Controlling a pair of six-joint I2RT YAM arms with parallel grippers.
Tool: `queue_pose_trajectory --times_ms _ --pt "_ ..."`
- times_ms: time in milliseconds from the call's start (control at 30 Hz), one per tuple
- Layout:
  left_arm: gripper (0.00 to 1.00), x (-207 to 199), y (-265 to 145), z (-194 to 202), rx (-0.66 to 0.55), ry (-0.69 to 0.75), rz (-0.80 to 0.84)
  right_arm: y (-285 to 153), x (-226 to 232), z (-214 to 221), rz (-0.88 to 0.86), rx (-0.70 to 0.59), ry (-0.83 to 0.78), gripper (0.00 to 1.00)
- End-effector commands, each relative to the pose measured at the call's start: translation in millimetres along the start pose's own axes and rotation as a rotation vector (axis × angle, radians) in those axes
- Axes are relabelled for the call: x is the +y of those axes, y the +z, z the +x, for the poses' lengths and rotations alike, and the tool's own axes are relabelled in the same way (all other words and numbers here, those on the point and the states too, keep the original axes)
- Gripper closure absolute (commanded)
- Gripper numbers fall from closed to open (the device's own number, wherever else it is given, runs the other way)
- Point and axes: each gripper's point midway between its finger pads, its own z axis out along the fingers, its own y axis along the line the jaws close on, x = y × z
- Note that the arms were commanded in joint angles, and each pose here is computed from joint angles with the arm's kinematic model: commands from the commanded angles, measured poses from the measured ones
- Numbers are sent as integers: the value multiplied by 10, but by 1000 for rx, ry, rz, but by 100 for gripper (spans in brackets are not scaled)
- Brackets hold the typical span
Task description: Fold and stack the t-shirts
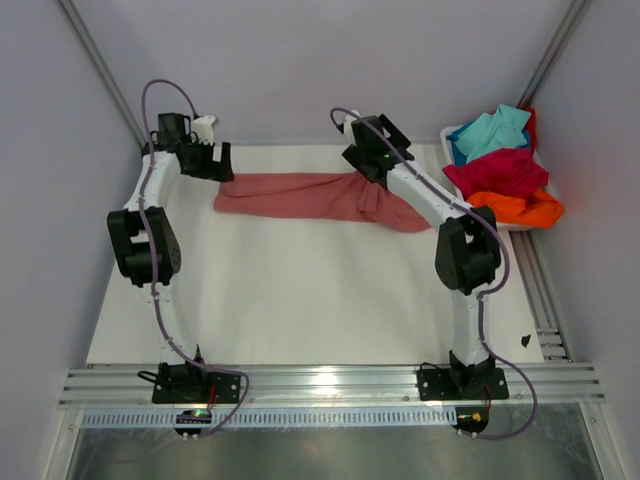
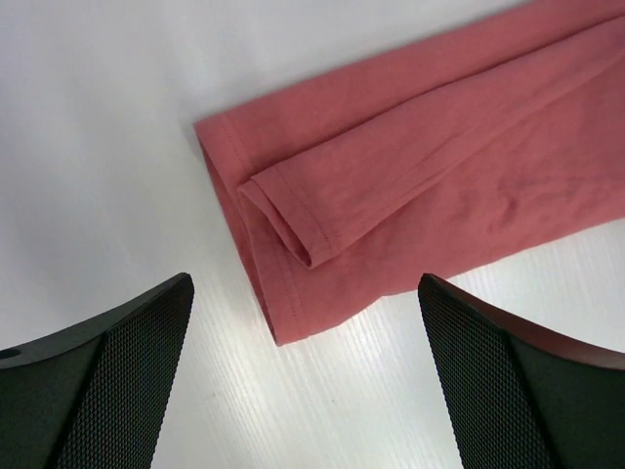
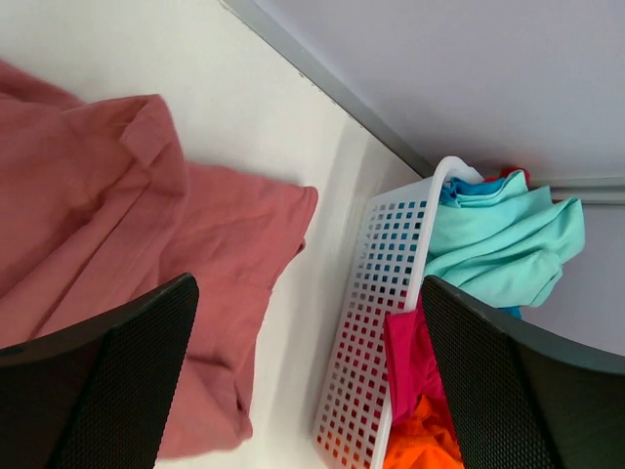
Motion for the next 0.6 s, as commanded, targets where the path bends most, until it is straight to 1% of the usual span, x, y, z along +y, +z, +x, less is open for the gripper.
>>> queue_pose_trajectory --times_ms 0,33,100,133,200,233,267,333,367,500,567 --pt "1 -357 -215 -45 -4 61 108 -695 -122 -168 -196 -103 121 1" --pt "1 -410 -200 -5 10 77 125 -857 15 -157 -303 -144 109 1" --pt "1 -569 -164 109 52 113 171 -1031 205 -18 -404 -137 52 1" --pt "1 -617 -140 151 68 125 184 -1160 375 105 -495 -138 18 1" --pt "1 -704 -102 215 91 141 209 -1238 499 192 -542 -146 -26 1" --pt "1 -857 -52 216 98 164 236 -1271 602 308 -580 -128 -50 1" --pt "1 -893 -6 244 107 165 247 -1310 702 317 -631 -141 -65 1" --pt "1 -1018 32 201 103 176 276 -1297 857 423 -682 -104 -80 1" --pt "1 -1034 88 236 116 174 285 -1334 963 405 -739 -118 -84 2" --pt "1 -1149 217 213 125 194 301 -1273 1163 397 -789 -97 -103 4" --pt "1 -1139 276 178 116 199 286 -1215 1261 359 -802 -90 -115 4"
